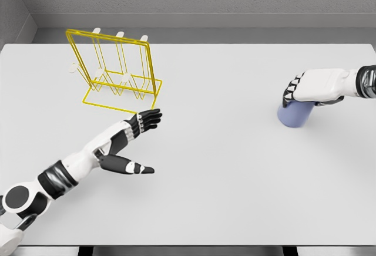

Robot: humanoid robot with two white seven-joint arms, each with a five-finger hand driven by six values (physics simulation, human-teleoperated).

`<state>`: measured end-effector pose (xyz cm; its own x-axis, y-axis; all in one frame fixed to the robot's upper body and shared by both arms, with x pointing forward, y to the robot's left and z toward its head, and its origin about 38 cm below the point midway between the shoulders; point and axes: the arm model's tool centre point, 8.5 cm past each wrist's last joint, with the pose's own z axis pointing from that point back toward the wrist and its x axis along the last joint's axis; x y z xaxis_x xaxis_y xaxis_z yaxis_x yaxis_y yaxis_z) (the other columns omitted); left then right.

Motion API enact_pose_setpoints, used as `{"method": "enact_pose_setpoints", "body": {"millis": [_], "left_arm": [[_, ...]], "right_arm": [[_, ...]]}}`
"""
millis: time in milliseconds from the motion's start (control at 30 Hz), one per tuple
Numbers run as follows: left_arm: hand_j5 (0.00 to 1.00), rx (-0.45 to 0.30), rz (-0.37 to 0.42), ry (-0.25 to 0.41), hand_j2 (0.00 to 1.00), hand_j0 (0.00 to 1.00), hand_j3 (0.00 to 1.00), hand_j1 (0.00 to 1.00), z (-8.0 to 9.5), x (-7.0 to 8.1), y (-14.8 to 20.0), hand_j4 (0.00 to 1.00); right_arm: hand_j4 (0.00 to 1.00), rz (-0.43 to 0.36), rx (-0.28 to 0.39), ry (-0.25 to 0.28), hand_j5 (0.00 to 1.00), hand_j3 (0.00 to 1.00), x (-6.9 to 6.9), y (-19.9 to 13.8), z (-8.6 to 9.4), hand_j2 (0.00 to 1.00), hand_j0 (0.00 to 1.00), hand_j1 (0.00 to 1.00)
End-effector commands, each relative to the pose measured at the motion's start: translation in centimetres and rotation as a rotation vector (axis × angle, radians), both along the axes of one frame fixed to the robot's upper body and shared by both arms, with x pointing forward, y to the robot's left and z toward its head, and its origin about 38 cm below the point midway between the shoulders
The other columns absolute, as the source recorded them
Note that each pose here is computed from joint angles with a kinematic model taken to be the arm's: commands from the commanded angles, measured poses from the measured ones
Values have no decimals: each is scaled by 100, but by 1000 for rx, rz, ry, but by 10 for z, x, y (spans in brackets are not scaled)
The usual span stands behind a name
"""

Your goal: Place the cup on the cup holder with both arms

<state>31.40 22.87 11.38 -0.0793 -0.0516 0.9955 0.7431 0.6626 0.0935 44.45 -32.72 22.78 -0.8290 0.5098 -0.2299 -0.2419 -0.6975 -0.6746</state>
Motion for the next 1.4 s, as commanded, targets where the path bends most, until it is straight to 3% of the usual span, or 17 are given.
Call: {"method": "enact_pose_setpoints", "body": {"millis": [0,167,233,333,733,1367], "left_arm": [[100,-3,-1,11,100,100,100,100,-2,0,-2,100],[100,-6,1,22,100,100,100,100,-3,0,-5,100],[100,-8,1,23,100,100,100,100,-3,0,-5,100],[100,19,7,65,100,100,100,100,-8,1,-4,100],[100,11,9,72,100,100,100,100,-12,0,-7,100],[100,14,18,71,100,100,100,100,-13,4,-6,100]], "right_arm": [[64,-4,8,-3,64,64,0,0,2,64,64,64],[64,-7,11,-12,64,64,-1,-3,8,64,64,64],[64,20,14,-38,64,64,-6,2,19,64,64,64],[64,26,13,-48,64,64,-8,2,24,64,64,64],[64,238,2,-99,64,64,-50,52,43,64,64,64],[64,350,113,-86,64,64,-50,106,38,64,64,64]]}}
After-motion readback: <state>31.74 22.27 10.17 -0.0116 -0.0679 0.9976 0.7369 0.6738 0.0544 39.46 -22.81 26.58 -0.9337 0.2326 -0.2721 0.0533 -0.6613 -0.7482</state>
